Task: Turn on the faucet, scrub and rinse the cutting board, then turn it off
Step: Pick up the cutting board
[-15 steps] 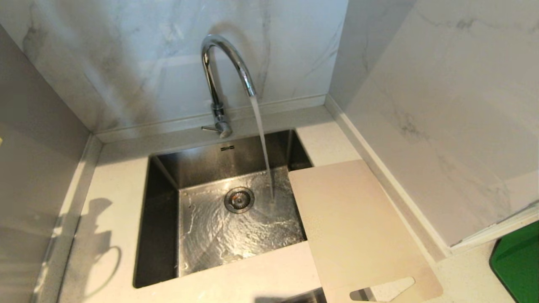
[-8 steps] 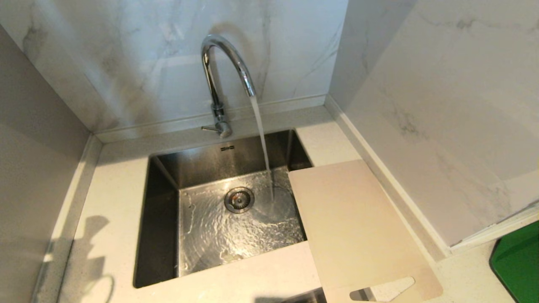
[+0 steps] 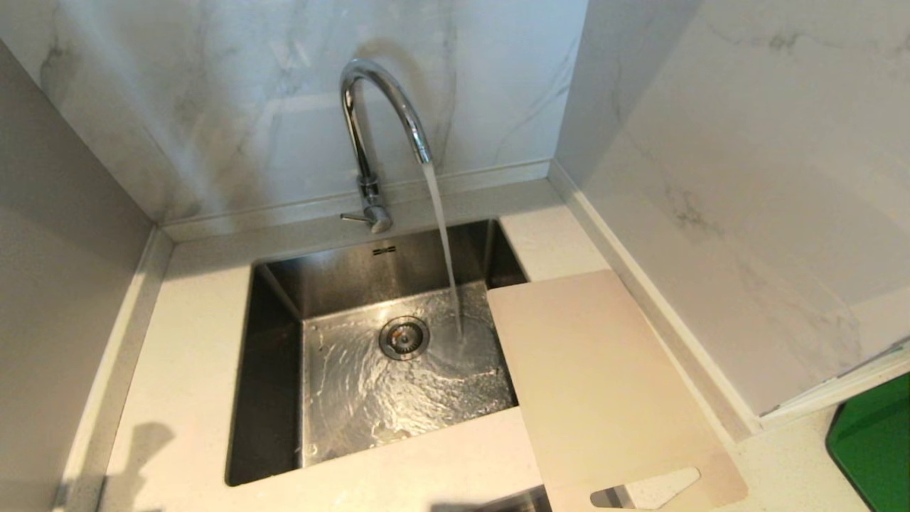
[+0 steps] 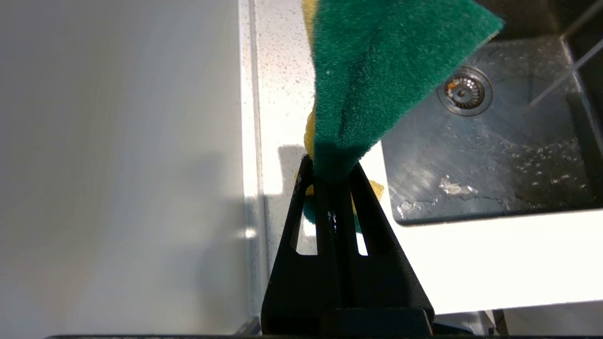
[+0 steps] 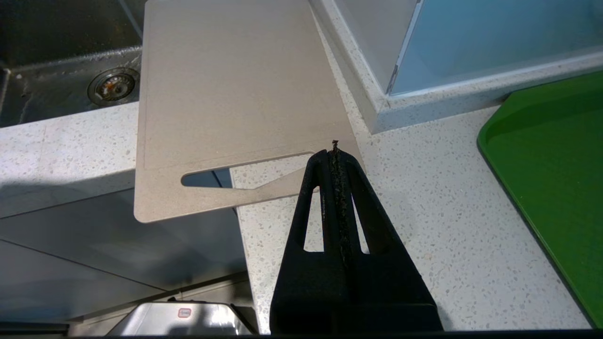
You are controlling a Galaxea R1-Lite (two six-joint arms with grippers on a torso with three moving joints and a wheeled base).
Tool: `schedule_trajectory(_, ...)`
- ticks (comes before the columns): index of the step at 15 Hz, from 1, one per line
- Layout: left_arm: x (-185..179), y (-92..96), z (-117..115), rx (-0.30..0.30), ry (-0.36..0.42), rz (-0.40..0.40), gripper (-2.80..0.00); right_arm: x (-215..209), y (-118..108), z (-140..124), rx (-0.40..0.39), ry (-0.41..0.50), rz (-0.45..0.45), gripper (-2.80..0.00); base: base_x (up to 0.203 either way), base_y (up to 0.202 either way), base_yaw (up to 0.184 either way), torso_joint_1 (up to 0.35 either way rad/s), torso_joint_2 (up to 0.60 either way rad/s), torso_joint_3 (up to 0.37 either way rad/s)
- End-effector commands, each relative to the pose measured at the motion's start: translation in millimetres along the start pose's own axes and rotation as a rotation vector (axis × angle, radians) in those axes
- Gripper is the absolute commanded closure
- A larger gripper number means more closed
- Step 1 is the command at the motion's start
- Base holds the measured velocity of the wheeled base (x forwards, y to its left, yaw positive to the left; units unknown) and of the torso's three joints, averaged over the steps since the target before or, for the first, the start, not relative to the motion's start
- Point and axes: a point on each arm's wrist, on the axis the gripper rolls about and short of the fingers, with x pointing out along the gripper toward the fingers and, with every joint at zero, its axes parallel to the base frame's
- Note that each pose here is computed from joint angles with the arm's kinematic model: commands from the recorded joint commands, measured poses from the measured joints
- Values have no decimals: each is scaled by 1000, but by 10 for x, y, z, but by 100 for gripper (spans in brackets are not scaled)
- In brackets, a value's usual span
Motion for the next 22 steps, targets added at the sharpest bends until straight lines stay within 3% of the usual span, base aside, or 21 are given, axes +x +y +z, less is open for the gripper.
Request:
schedule_trajectory(1,-151,-2,-201,4,-48,-19,0,-1,0,0,0,-2,0,0,0,0,0,0,0,0)
schedule_trajectory(5,-267,17,-495,22,-81,-97,0,-1,0,-2,0,-1,0,0,0,0,0,0,0,0)
schedule_trajectory(7,-257,35,-639,27,-73,-95,0,0,0,-3,0,-1,0,0,0,0,0,0,0,0)
schedule_trajectory(14,-115,45,-827,44,-138,-80,0,-1,0,0,0,-2,-1,0,0,0,0,0,0,0)
schedule_trajectory(20,-135,48,-788,52,-165,-117,0,-1,0,0,1,-2,0,0,0,0,0,0,0,0)
schedule_trajectory(22,-228,76,-852,74,-219,-130,0,0,0,-4,0,0,0,0,0,0,0,0,0,0)
